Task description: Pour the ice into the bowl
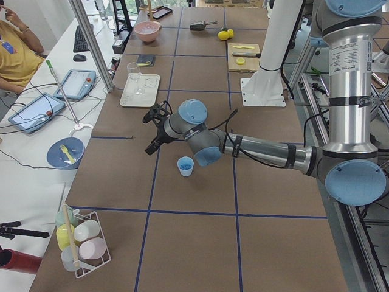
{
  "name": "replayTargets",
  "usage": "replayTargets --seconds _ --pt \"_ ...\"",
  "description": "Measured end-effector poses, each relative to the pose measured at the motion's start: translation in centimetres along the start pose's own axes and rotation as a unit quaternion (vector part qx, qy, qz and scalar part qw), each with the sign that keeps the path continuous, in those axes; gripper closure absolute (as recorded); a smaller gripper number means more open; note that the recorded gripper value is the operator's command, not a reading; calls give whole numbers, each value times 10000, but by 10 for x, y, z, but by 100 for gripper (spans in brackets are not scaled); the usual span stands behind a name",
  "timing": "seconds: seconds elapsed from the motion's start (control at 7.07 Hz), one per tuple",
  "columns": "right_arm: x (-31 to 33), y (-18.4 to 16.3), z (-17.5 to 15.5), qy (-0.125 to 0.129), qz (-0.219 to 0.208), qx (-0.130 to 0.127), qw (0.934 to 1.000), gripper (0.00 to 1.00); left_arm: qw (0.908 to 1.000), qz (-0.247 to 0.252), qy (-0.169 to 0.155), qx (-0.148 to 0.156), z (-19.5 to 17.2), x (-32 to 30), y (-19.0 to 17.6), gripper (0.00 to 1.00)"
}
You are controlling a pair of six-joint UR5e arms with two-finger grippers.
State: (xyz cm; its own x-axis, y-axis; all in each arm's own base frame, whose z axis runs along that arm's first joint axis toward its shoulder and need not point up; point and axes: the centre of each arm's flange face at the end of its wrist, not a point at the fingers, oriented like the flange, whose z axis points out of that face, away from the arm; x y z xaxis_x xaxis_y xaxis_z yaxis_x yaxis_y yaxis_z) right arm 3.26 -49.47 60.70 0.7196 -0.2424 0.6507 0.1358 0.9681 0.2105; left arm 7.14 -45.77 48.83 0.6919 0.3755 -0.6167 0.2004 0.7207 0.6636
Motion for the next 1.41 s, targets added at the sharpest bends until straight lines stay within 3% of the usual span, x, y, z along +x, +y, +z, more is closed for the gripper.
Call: replayTargets --seconds 0.42,0.71,0.99,1.41 --pt "0 0 -1 5 -6 12 10000 0 9964 -803 -62 260 11 48 96 0" --pt "-1 1 -2 10 -13 24 10000 0 9927 -1109 -402 260 20 64 145 0" --pt "-3 1 -4 8 -23 35 10000 0 9905 -1146 -664 364 20 67 174 0" --pt "-2 7 -2 7 -2 7 10000 0 9888 -1256 -743 317 41 90 212 0"
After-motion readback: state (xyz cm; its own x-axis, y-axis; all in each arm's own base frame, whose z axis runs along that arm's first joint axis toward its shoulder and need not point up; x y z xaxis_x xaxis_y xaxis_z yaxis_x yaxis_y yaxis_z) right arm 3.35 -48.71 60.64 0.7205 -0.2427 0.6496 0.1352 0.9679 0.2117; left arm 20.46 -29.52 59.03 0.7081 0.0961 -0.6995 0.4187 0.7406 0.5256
